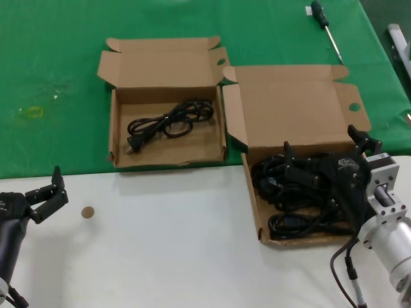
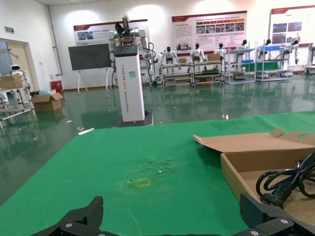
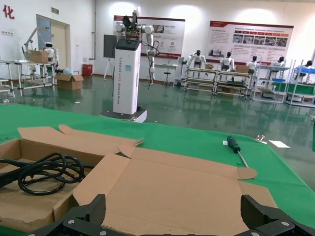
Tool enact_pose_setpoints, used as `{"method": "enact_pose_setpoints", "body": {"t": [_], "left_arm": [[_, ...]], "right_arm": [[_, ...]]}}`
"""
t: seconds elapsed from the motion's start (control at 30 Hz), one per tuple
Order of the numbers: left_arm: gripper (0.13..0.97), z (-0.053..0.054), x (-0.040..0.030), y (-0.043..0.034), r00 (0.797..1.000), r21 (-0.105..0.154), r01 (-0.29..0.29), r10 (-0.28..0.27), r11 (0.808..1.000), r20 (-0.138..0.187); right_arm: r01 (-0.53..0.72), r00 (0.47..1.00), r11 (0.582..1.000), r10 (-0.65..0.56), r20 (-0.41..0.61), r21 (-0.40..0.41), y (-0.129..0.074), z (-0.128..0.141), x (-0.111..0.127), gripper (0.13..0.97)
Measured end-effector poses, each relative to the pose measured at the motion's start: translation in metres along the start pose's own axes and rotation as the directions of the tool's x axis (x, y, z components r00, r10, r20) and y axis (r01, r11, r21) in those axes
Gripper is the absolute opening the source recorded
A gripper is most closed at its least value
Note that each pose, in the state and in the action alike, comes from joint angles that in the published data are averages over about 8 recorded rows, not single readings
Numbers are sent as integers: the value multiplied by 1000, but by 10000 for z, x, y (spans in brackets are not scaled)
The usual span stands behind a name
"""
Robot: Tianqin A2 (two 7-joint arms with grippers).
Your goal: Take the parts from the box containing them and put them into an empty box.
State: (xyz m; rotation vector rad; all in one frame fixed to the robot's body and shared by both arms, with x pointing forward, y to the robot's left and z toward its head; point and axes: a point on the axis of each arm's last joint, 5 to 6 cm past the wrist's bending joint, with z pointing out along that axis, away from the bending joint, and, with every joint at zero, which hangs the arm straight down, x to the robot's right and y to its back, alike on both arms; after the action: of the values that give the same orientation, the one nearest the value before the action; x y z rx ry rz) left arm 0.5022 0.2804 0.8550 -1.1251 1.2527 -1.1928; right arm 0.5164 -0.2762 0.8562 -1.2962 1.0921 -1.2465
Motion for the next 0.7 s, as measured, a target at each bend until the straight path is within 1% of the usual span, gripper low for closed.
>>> {"method": "enact_pose_setpoints", "body": {"t": [0.7], "left_arm": [[966,0,0,0,1000,0,0,0,1000,0]], "right_arm": [[0,1000,1000,0,0,0,0,0,0,966]]}}
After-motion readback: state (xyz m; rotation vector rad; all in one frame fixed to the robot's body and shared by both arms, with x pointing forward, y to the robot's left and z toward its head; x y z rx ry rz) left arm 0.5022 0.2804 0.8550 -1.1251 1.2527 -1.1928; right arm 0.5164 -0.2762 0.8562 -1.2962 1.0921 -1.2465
